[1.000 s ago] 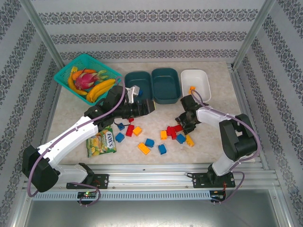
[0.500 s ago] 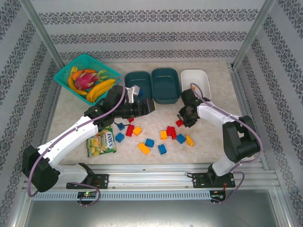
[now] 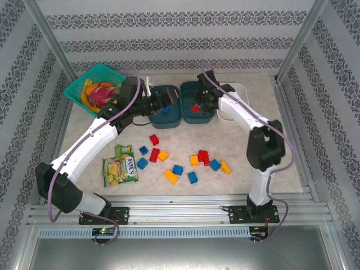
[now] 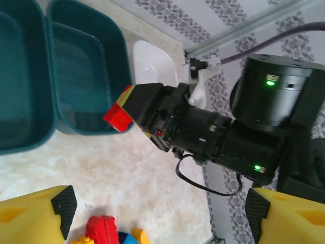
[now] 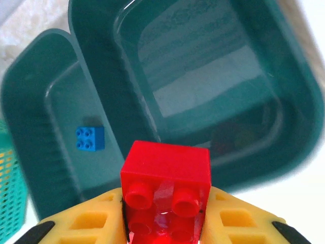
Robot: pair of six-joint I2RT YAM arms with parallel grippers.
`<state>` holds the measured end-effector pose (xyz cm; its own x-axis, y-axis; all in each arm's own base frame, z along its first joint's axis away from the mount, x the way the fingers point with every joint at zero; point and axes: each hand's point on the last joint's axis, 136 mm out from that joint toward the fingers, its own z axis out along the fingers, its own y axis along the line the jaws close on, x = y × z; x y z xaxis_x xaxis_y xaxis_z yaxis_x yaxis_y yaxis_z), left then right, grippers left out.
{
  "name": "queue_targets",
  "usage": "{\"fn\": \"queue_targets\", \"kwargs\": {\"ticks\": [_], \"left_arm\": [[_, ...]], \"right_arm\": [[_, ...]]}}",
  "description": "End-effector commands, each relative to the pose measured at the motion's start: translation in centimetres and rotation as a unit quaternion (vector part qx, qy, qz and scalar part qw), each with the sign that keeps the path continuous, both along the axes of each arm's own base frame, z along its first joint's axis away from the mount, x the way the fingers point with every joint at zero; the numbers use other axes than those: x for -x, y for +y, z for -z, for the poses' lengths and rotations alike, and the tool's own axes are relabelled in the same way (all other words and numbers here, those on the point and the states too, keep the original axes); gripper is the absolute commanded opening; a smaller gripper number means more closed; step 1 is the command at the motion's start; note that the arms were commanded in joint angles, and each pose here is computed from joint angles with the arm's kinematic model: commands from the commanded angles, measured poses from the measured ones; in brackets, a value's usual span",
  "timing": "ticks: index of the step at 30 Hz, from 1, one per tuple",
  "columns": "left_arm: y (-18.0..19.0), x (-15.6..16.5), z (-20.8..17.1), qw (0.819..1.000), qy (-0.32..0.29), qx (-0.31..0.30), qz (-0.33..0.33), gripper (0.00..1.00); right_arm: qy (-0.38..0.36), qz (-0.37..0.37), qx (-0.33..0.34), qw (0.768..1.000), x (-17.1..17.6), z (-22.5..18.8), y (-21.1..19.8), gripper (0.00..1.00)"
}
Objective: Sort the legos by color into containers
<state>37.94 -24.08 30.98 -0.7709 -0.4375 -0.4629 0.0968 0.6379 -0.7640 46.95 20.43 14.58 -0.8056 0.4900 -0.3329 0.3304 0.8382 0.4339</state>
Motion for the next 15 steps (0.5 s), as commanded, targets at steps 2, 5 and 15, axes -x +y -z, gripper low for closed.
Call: {"fn": "queue_targets", "kwargs": {"ticks": [2, 5, 15], "left_arm": [[1.1, -1.9, 0.5, 1.0, 0.017, 0.002, -0.016, 0.88], [0.8, -2.6, 0.8, 1.0, 0.018, 0.001, -0.01, 0.88], [1.1, -1.5, 2.1, 0.999, 0.034, -0.005, -0.005, 0.87]], "right_arm": [[0.047, -0.04, 0.027, 0.998, -2.2, 3.5, -0.4, 0.25], [0.074, -0.041, 0.032, 0.996, -3.5, 6.2, -0.6, 0.28], [0.094, -0.064, 0.039, 0.993, -4.3, 6.7, -0.4, 0.55]]}}
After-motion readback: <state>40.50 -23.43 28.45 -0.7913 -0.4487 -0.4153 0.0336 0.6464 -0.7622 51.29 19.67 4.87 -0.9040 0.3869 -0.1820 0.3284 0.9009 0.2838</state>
